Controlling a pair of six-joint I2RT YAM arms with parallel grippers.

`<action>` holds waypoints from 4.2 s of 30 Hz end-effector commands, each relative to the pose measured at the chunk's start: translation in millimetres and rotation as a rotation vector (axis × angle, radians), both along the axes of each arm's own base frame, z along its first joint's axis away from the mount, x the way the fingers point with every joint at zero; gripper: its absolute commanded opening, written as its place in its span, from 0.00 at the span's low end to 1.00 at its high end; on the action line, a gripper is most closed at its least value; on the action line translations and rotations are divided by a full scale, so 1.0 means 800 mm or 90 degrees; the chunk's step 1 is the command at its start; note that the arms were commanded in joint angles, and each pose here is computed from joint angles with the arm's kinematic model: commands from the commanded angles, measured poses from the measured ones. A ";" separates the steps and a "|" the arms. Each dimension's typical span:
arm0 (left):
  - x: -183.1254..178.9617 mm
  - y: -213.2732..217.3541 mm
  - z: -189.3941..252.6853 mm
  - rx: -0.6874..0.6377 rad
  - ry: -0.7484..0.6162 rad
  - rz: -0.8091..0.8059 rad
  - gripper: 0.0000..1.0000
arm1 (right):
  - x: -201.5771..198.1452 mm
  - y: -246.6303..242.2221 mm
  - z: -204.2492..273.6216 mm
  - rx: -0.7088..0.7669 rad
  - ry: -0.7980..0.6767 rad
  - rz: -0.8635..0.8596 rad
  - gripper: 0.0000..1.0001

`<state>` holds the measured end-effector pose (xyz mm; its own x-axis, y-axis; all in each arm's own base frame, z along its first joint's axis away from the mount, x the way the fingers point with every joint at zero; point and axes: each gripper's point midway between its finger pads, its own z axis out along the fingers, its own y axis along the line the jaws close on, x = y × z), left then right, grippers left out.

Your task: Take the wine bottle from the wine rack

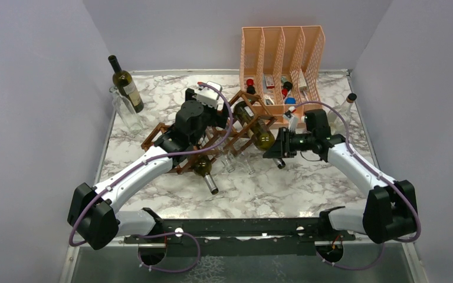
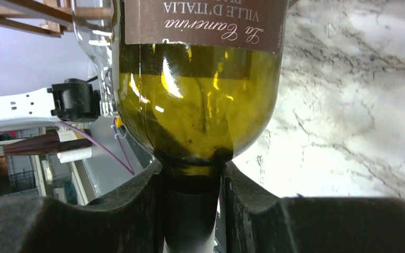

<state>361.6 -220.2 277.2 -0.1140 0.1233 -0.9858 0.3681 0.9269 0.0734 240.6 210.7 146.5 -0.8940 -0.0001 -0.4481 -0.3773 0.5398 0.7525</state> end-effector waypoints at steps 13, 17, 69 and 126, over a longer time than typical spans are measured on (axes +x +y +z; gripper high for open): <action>-0.001 0.007 0.029 -0.031 -0.036 0.012 0.96 | -0.069 -0.029 0.042 -0.030 -0.068 -0.022 0.01; -0.001 0.009 0.030 -0.031 -0.037 0.015 0.96 | -0.077 -0.035 0.060 -0.043 -0.068 -0.030 0.01; -0.254 -0.299 -0.042 0.363 -0.404 -0.631 0.99 | -0.184 -0.097 0.114 -0.162 -0.032 -0.079 0.01; -0.237 -0.315 -0.053 0.025 -0.041 -0.524 0.20 | -0.081 -0.125 0.140 -0.268 -0.166 -0.188 0.64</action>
<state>178.7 -452.1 180.5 0.0910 0.3461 -0.9338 0.8999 0.3729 0.2260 167.7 111.2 253.7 -0.7687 0.0094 -0.6396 -0.2964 0.8808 0.3692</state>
